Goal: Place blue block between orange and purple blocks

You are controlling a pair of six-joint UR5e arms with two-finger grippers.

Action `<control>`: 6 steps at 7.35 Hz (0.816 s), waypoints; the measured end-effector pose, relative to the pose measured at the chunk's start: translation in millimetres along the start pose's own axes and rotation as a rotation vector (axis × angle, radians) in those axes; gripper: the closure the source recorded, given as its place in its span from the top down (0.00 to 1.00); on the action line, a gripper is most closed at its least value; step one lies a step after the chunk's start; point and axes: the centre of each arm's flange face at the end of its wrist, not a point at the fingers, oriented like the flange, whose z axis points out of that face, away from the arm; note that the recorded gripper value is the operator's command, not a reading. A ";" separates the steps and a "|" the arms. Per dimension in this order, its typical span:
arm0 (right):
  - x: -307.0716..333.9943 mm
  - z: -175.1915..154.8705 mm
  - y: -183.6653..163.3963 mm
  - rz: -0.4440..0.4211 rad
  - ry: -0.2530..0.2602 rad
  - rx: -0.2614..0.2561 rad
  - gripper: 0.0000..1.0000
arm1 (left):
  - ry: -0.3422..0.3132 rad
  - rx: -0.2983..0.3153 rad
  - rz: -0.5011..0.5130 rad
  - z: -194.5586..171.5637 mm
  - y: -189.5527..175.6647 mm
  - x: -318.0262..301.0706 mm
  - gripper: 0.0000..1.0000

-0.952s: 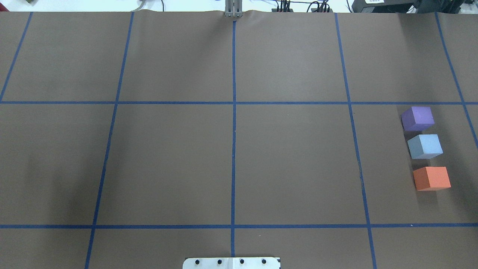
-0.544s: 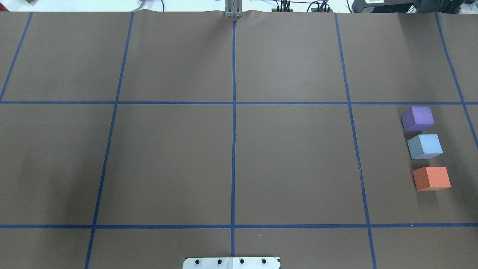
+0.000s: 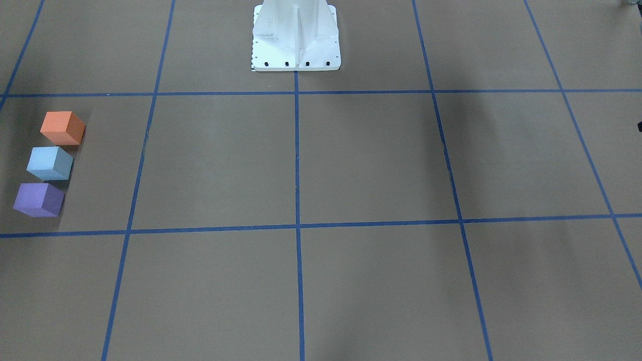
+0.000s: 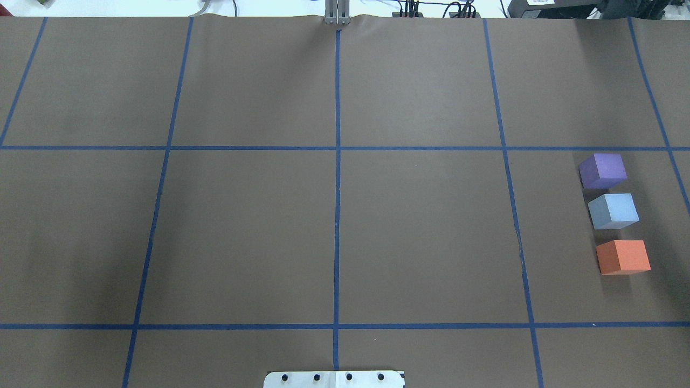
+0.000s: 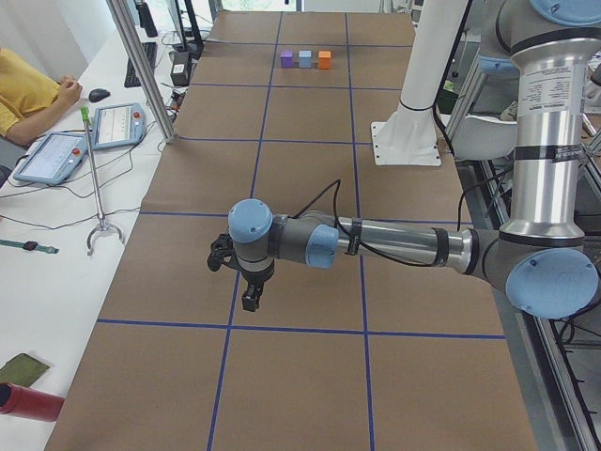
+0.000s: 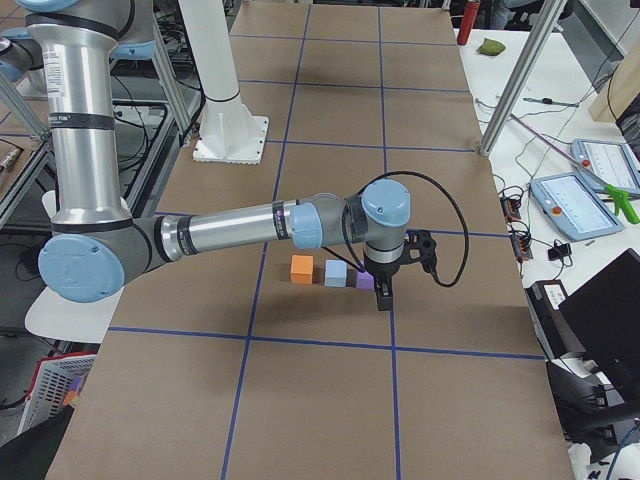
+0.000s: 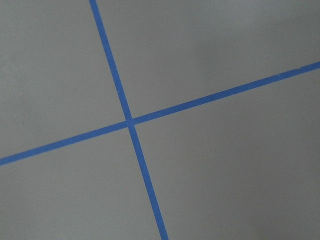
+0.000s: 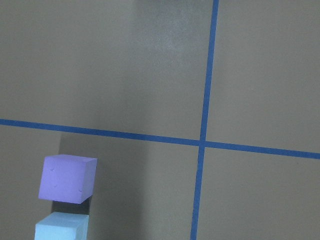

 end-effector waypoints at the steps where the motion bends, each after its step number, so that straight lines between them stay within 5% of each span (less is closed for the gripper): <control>1: -6.8 8.9 0.3 -0.008 -0.005 -0.017 1.00 | -0.002 -0.024 -0.030 -12.0 3.3 10.2 1.00; 6: -24.1 25.7 -2.1 -0.037 -0.010 -0.045 1.00 | 0.002 -0.097 -0.098 9.2 22.2 -12.5 1.00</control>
